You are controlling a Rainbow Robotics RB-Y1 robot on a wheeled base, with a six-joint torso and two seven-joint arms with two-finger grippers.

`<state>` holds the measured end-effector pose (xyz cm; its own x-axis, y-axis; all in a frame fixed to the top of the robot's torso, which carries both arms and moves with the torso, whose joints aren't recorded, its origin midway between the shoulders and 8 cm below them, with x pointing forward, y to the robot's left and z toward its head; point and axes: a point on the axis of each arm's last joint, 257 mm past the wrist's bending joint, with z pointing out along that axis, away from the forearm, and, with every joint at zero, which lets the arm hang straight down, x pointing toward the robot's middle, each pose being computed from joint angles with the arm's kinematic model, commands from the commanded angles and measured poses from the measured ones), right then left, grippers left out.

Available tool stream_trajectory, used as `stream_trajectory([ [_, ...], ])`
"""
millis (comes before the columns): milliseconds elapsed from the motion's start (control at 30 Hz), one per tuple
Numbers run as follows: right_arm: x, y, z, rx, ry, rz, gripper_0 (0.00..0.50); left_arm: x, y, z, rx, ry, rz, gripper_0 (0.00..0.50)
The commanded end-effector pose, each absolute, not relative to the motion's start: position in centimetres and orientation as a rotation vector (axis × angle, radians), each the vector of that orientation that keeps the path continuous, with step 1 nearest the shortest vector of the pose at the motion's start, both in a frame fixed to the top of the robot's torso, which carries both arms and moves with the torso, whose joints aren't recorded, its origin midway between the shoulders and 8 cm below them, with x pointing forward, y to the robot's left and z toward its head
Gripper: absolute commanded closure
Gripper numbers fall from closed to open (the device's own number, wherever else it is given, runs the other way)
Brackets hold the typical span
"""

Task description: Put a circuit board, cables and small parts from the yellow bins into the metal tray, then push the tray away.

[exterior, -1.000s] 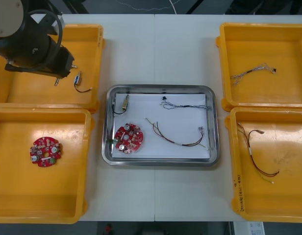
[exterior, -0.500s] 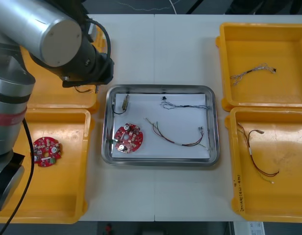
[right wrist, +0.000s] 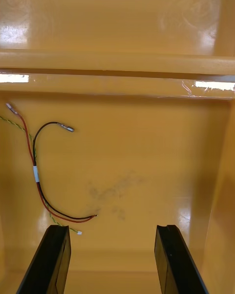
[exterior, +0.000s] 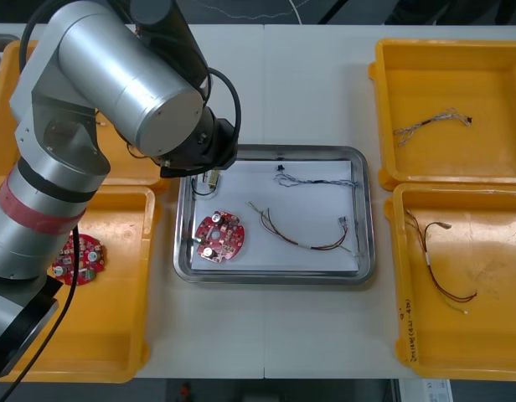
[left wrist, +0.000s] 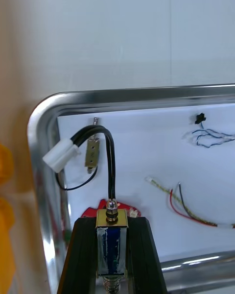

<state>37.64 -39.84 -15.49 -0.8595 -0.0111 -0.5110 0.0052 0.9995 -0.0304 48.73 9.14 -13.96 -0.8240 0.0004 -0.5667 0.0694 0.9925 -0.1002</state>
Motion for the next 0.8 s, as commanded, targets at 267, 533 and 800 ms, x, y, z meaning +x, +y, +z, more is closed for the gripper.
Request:
stream_trajectory([
  [267,37.2,-39.9,-15.2,0.028,2.592,-0.042,0.000,51.0,5.4,-17.4,-0.018,2.514,-0.226,0.498],
  [533,37.2,-39.9,-15.3,0.026,2.595,-0.040,0.000,53.0,4.4,-19.6,-0.025,2.480,-0.252,0.498],
  [800,37.2,-39.9,-15.3,0.030,2.594,-0.041,0.000,53.9,4.1,-20.7,-0.047,2.471,-0.278,0.499],
])
